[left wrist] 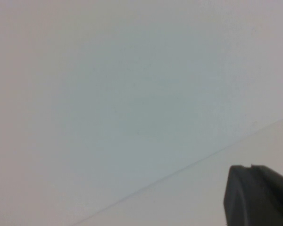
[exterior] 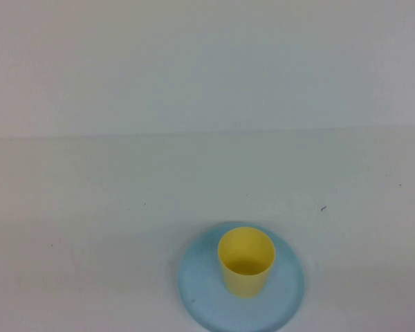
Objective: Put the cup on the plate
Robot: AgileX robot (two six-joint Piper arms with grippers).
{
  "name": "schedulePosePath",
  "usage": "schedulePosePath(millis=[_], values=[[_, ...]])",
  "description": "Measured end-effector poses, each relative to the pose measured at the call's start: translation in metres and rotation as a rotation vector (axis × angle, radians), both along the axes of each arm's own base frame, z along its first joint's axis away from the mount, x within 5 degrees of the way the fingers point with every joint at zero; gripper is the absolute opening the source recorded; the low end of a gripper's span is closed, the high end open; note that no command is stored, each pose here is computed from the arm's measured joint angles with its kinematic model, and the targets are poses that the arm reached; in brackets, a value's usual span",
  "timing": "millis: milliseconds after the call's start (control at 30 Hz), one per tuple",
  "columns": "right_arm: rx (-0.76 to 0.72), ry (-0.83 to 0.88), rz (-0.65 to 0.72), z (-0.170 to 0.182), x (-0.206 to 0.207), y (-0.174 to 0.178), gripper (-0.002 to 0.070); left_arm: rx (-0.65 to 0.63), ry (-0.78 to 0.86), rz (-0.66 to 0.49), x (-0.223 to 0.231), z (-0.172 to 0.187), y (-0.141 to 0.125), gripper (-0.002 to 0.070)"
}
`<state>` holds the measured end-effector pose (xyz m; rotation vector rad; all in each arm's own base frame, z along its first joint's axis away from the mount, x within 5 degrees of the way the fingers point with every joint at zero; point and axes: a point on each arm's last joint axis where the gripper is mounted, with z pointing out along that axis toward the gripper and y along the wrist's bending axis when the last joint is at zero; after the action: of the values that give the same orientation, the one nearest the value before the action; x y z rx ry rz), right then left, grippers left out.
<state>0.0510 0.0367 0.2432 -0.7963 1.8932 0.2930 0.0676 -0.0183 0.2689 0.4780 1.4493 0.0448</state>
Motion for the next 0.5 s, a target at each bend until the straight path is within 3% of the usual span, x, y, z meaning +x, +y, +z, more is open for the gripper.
schedulePosePath(millis=[300, 500], values=[[-0.001, 0.001, 0.0, -0.0001, 0.0, 0.0, 0.0001, 0.036, -0.012, 0.008, 0.0002, 0.0001, 0.0005, 0.0], [0.0, 0.003, 0.0, -0.0002, -0.0001, 0.0, 0.0001, -0.05, -0.088, 0.008, -0.0036, 0.0082, -0.0015, 0.0]])
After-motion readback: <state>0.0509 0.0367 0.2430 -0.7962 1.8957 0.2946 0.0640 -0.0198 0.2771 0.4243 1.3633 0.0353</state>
